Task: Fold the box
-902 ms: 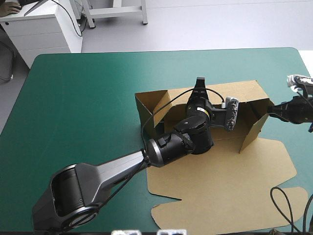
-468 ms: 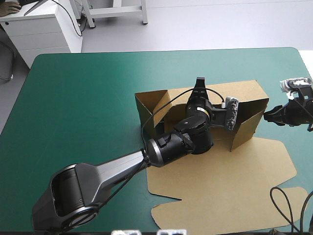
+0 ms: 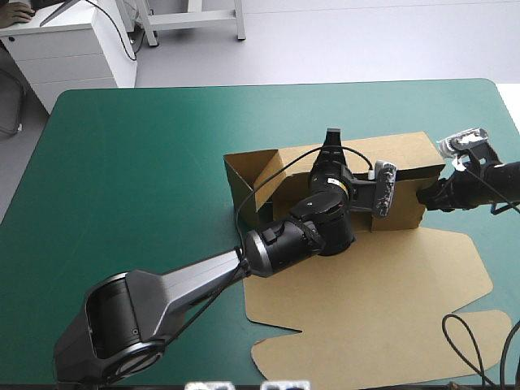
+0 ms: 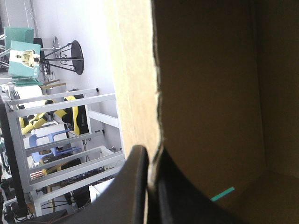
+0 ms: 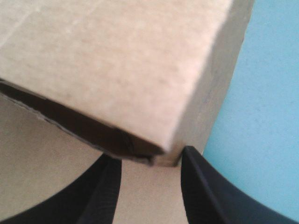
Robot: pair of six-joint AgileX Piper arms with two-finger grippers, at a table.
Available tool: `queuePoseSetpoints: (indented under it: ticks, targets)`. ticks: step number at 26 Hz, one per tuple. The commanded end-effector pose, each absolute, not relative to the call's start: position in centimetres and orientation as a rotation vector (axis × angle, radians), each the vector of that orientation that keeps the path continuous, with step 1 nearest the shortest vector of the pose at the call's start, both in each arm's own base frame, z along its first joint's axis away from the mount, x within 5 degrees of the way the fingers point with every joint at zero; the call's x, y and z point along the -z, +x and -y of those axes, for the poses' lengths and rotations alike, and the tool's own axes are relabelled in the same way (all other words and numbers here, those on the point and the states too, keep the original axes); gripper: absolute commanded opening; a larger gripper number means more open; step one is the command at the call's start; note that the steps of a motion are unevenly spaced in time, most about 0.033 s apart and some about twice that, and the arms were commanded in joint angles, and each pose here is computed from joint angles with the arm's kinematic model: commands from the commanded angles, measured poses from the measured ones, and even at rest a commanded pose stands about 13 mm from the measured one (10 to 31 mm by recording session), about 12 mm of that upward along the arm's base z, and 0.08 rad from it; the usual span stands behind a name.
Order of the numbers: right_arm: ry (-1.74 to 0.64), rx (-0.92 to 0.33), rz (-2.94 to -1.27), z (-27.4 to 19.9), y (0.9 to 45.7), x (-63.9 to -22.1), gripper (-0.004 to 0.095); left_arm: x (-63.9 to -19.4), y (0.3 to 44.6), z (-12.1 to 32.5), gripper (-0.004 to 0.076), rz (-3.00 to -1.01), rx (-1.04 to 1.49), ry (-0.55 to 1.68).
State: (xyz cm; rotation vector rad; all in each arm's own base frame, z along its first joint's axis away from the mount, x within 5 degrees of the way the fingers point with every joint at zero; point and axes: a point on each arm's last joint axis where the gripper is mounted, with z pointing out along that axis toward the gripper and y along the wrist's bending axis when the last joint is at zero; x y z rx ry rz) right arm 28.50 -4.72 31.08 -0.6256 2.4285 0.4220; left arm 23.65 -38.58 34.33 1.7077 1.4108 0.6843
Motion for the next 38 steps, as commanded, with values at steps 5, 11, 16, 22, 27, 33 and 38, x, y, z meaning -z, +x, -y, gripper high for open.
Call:
queuePoseSetpoints:
  ticks: [5,11,16,22,27,33,38]
  targets:
    - [-0.568,-0.274,-2.273,3.9,30.5,-32.5,0.0391,-36.8,22.7,37.8,-0.0008,-1.432,-0.615,1.649]
    - [-0.569,-0.210,-2.240,4.2,30.8,-32.7,0.0391,-36.8,22.8,37.7,-0.0008,-1.438,-0.625,1.649]
    - [-0.665,-0.225,-2.152,3.9,31.5,-32.5,0.0391,-36.8,22.8,37.7,-0.0008,-1.437,-0.626,1.651]
    - [-0.680,-0.338,-2.075,3.4,33.1,-31.3,0.0391,-36.8,22.8,37.7,-0.0008,-1.438,-0.630,1.651]
    - [-0.648,-0.360,-2.075,3.5,33.6,-30.7,0.0146,-36.8,22.8,37.7,-0.0008,-1.435,-0.630,1.650]
    - [-0.626,-0.404,-2.091,3.4,33.5,-30.7,-0.0004,-36.8,22.8,37.7,-0.0008,-1.445,-0.625,1.641]
    - [-0.597,-0.439,-2.117,3.3,33.4,-30.6,-0.0004,-37.0,22.9,37.7,0.0007,-1.461,-0.616,1.593]
